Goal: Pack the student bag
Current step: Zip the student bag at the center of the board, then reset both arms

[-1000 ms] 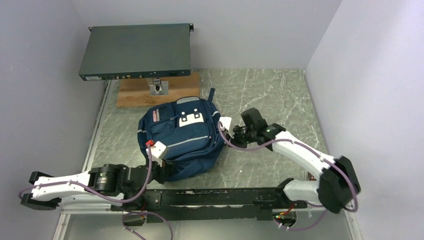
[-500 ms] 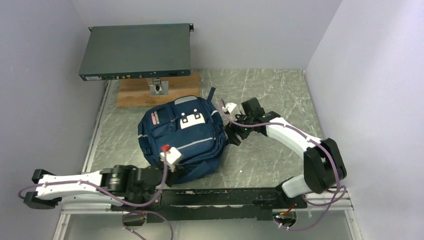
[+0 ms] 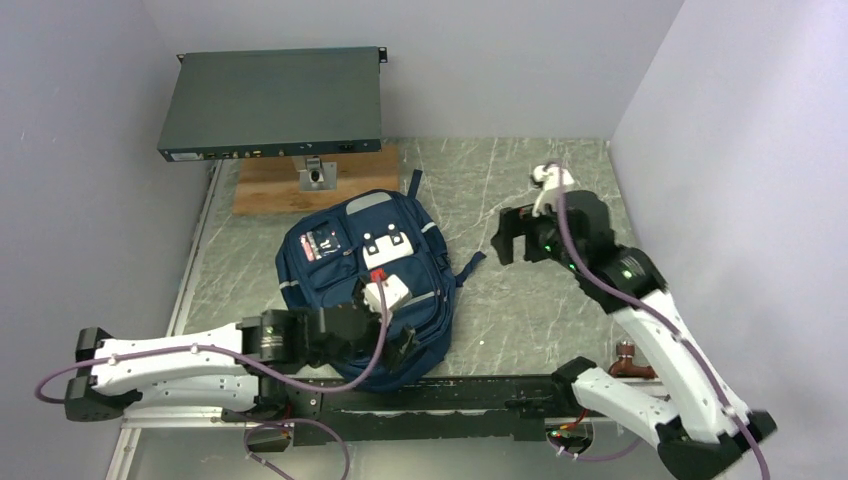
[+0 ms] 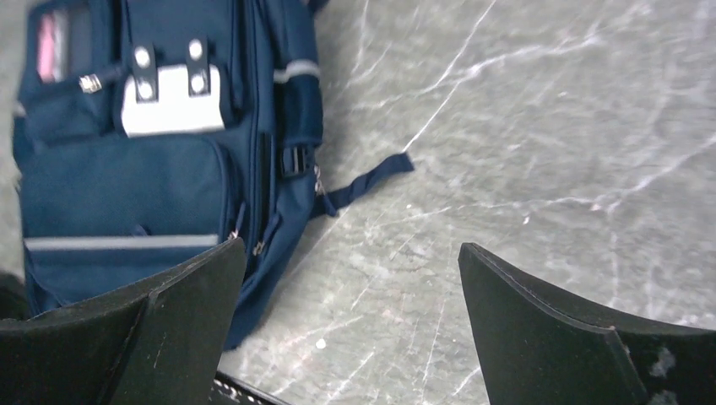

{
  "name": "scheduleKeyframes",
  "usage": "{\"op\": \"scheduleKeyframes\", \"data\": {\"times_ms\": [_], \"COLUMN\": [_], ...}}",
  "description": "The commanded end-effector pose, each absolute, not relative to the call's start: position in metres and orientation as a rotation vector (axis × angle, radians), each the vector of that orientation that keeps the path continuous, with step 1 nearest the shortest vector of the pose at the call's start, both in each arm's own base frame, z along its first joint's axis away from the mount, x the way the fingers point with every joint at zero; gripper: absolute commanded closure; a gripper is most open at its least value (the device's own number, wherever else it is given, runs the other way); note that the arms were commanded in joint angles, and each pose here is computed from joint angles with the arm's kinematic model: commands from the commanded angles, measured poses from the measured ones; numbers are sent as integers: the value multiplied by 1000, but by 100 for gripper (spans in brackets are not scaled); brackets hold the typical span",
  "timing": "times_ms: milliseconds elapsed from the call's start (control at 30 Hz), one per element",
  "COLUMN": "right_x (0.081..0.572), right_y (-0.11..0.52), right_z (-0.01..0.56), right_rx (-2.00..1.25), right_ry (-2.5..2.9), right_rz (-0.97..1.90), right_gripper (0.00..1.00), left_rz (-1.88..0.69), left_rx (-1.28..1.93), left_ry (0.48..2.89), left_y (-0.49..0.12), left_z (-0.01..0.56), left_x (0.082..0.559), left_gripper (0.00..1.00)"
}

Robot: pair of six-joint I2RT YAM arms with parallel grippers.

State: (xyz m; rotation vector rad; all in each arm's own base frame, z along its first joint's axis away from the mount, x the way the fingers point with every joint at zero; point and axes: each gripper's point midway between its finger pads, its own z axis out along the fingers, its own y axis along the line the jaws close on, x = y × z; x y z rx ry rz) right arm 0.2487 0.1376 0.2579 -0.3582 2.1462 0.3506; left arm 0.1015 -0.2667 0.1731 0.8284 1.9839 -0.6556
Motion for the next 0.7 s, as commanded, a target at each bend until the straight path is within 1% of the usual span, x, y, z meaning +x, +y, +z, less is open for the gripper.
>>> {"op": "scheduleKeyframes", "data": {"times_ms": [0, 133, 233, 367, 500, 600, 667], "right_x": [229, 203, 184, 158, 139, 130, 128], "right_y": [95, 74, 59, 46, 39, 37, 37], "right_z": [322, 383, 420, 458, 479, 486, 487], "right_rx": [-84, -26, 8, 18, 30, 29, 28], "right_ry": [1988, 1779, 1653, 1519, 1433, 1398, 1386], "right_rz": [297, 339, 360, 404, 448, 475, 484], "right_gripper": [0, 0, 0, 0, 0, 0, 0], "left_rz": [-691, -556, -511, -484, -534, -577, -573], "left_rx": [837, 757, 670, 536, 417, 431, 412], "left_ry": [1790, 1666, 1551, 1423, 1327, 1260, 1265], "left_y": [-267, -241, -218, -180, -141, -127, -116], "left_z": [280, 358, 421, 475, 508, 517, 517], "left_x": [111, 137, 149, 157, 153, 144, 144], "left_gripper": [0, 0, 0, 0, 0, 0, 0]}}
